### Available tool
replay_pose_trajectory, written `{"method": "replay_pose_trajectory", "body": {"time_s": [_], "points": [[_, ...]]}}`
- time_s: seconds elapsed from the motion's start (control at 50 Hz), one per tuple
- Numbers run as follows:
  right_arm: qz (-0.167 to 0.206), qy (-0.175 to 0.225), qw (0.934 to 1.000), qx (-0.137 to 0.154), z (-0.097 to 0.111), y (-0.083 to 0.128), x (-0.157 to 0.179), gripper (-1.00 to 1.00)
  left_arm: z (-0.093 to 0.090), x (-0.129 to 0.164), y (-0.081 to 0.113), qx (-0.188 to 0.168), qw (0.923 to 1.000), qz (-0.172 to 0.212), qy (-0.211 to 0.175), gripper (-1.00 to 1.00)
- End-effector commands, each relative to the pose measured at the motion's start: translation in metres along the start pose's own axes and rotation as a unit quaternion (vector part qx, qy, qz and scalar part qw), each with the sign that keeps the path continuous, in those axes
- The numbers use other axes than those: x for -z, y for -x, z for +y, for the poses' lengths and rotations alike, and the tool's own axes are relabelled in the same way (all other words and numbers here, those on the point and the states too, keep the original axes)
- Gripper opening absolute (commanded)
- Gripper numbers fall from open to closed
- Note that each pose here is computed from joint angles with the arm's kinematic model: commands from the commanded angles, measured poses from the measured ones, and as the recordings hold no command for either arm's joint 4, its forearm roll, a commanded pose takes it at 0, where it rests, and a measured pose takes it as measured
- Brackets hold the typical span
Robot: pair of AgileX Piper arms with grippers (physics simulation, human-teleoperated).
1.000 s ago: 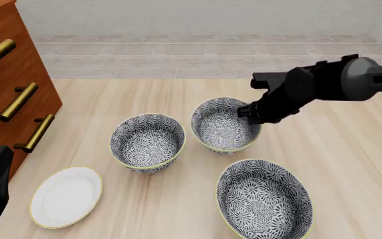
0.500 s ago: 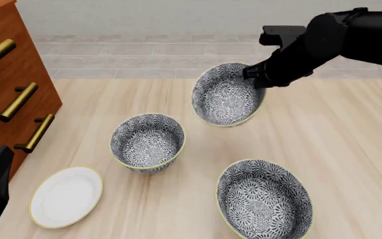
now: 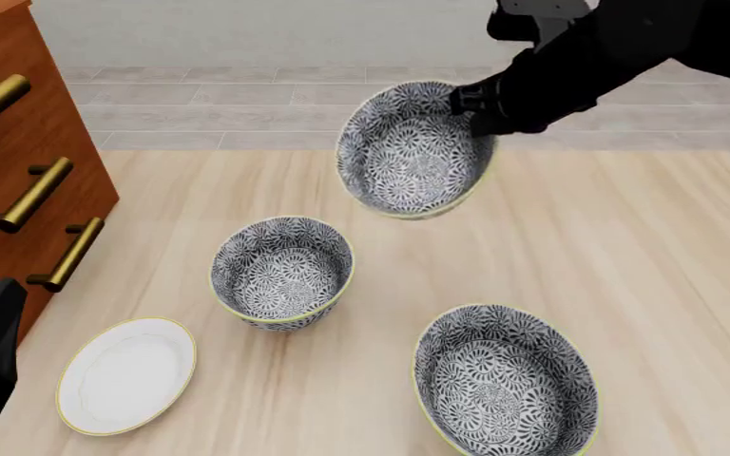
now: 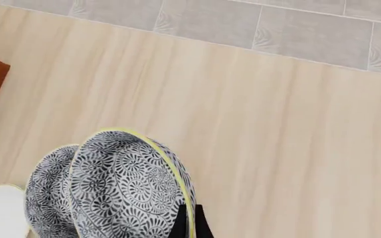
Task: Stack the bowl at the front on the bowl in the middle.
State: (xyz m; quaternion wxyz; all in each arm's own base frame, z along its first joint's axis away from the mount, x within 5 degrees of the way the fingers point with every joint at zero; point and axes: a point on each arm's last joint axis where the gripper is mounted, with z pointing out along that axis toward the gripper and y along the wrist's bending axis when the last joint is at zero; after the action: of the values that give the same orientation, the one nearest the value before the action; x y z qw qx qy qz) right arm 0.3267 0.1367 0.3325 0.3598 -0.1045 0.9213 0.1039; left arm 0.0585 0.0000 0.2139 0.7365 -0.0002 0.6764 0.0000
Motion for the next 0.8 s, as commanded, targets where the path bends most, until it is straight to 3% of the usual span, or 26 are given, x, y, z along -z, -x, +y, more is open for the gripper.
{"method": "replay_pose_trajectory", "body": {"time_s": [0.02, 0.32, 0.66, 0.68, 0.8], "points": [[-0.012, 0.033, 0.9994, 0.000, 0.029, -0.002, 0.008, -1.00, 0.000, 0.001, 0.000, 0.000, 1.0000, 0.000, 0.000, 1.00], [-0.010, 0.078, 0.9968, 0.011, 0.071, -0.013, 0.007, -1.00, 0.000, 0.001, 0.000, 0.000, 1.0000, 0.000, 0.000, 1.00], [-0.004, 0.095, 0.9952, 0.020, 0.092, -0.018, -0.007, -1.00, 0.000, 0.001, 0.000, 0.000, 1.0000, 0.000, 0.000, 1.00], [-0.003, 0.106, 0.9941, 0.019, 0.101, -0.023, -0.004, -1.00, 0.000, 0.001, 0.000, 0.000, 1.0000, 0.000, 0.000, 1.00], [0.002, 0.111, 0.9934, 0.028, 0.109, -0.022, -0.007, -1.00, 0.000, 0.001, 0.000, 0.000, 1.0000, 0.000, 0.000, 1.00]]}}
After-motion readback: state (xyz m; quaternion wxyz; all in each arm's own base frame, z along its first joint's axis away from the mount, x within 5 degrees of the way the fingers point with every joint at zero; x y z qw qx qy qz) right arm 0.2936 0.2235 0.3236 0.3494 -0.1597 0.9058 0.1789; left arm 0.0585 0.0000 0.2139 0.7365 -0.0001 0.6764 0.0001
